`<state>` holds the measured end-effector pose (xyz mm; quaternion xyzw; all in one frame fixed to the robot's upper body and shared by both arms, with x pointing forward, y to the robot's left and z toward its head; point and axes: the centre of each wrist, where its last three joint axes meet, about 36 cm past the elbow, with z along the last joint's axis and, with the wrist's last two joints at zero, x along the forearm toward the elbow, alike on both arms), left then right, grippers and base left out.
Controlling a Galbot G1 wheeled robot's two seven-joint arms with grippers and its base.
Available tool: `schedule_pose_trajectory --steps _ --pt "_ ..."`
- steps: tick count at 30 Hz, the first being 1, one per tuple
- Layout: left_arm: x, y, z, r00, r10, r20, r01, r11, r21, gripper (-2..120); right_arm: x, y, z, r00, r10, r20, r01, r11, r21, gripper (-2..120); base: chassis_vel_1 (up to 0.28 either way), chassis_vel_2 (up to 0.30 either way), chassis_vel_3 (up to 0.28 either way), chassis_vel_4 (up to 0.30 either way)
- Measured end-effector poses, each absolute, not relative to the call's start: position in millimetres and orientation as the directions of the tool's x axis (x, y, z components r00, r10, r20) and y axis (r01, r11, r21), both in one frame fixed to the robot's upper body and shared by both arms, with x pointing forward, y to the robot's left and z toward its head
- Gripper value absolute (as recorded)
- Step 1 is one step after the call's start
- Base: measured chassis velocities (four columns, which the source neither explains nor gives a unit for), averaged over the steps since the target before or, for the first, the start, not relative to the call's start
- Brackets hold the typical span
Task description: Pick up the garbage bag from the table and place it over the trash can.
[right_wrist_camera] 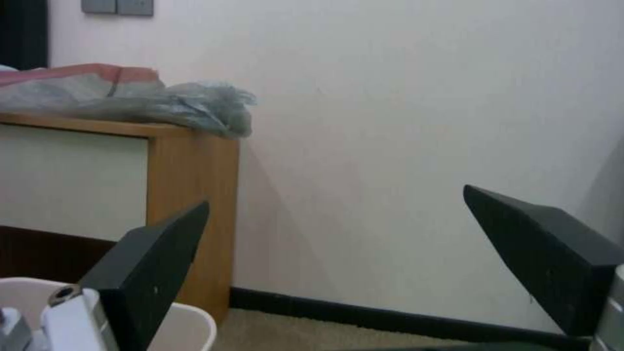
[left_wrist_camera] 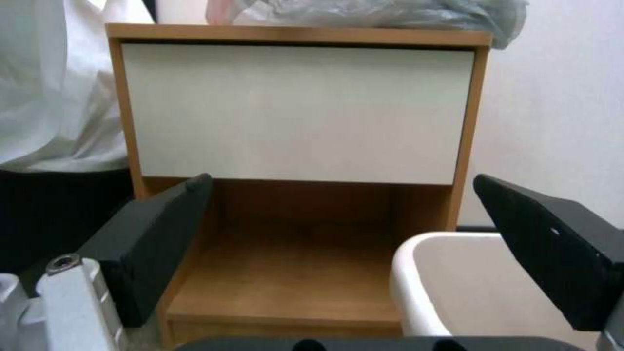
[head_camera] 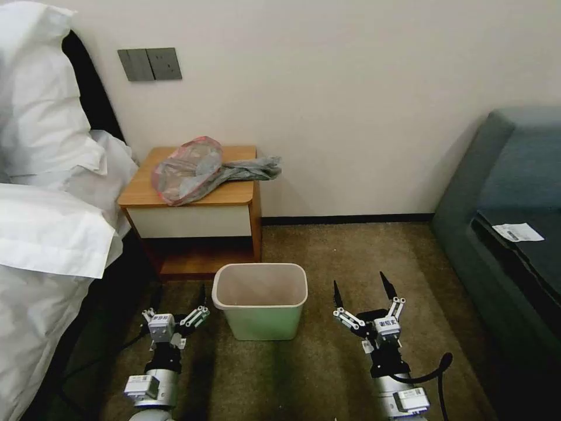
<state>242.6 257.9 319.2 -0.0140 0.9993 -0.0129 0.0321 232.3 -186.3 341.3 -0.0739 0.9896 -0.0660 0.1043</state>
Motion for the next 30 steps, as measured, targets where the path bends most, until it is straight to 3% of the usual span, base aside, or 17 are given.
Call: schedule_pose_trajectory --steps 24,27,30 --pt "248.8 263.7 322.3 -0.996 -0.036 -0.077 -0.035 0.999 -0.014 100 232.2 -190.9 341.3 -0.971 -0.146 -0.191 -0.118 0.982 -0.149 100 0.0 0.0 0.0 0.0" --pt "299.8 317.7 358.6 -0.974 -0.093 -0.208 -0.116 0.988 0.103 92 226.5 -226.4 342.8 -0.988 -0.023 -0.15 0.0 0.988 -0.157 100 0.0 0.0 0.0 0.0" --pt "317.2 333.9 379.6 -0.957 -0.097 -0.272 -0.128 0.987 0.1 93 221.1 -229.4 353.0 -0.99 -0.029 -0.14 -0.007 0.988 -0.154 100 0.0 0.0 0.0 0.0"
